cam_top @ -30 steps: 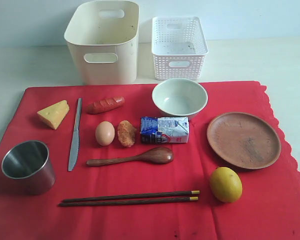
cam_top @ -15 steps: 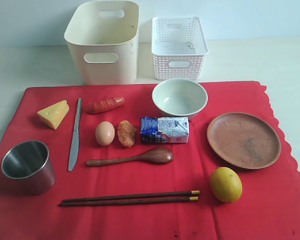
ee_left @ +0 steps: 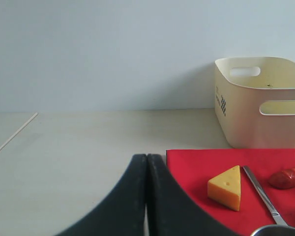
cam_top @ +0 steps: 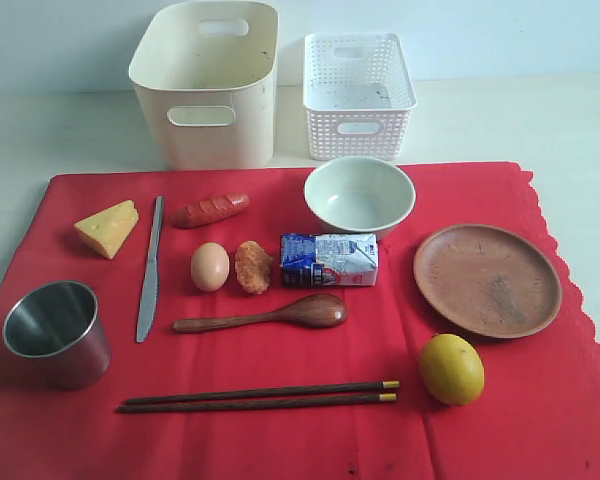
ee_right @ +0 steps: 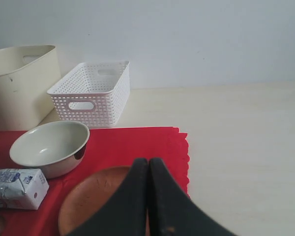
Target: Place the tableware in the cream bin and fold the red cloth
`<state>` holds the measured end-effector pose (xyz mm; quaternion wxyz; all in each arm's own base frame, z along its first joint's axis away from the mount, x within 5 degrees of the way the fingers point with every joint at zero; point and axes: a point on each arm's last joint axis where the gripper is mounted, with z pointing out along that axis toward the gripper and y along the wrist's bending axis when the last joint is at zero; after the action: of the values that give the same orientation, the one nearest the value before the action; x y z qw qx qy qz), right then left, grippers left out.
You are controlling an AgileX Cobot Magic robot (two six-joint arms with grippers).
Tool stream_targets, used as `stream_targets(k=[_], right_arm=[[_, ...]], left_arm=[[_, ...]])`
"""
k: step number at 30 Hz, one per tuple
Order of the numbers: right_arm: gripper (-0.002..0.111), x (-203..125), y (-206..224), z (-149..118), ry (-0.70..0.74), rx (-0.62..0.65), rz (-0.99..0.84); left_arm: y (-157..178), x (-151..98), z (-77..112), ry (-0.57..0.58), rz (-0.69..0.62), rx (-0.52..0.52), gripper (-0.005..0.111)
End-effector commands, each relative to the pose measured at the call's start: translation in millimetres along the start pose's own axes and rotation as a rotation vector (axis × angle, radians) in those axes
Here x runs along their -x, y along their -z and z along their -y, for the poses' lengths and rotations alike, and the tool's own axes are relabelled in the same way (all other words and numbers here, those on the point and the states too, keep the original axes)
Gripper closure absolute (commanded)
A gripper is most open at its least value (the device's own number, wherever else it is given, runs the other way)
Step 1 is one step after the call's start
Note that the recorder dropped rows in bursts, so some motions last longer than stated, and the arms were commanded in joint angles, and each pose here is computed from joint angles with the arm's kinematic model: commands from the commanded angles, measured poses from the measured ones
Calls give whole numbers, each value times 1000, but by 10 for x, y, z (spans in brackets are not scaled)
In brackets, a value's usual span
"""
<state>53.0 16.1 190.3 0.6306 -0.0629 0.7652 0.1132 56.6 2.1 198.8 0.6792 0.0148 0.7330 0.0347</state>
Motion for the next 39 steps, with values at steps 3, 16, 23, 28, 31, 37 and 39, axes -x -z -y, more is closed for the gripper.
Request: stream_targets(k=[3,16,23,28,31,37,39], right_arm=[[108,-9,1,2,20,-1,5],[108,479,153,107,-295,-34,588],[108,879,333,40,-213,2,747],[108,1131,180,-48,-204,70,660],[108,1226,-26,-137,-149,140,555],[108,1360,-525,-388,-62,390,312],[108,1374,-738,-446,-74,458,208]], left_arm=[[4,3,-2,-2,8,3,107],[4,3,-2,-2,8,3,107],[4,3,-2,-2,8,3,107],[4,3,-2,-2,8,3,107],[4,3,-2,-2,8,3,107],[4,3,-2,-2,8,3,107],[4,3,-2,-2,8,3,107]])
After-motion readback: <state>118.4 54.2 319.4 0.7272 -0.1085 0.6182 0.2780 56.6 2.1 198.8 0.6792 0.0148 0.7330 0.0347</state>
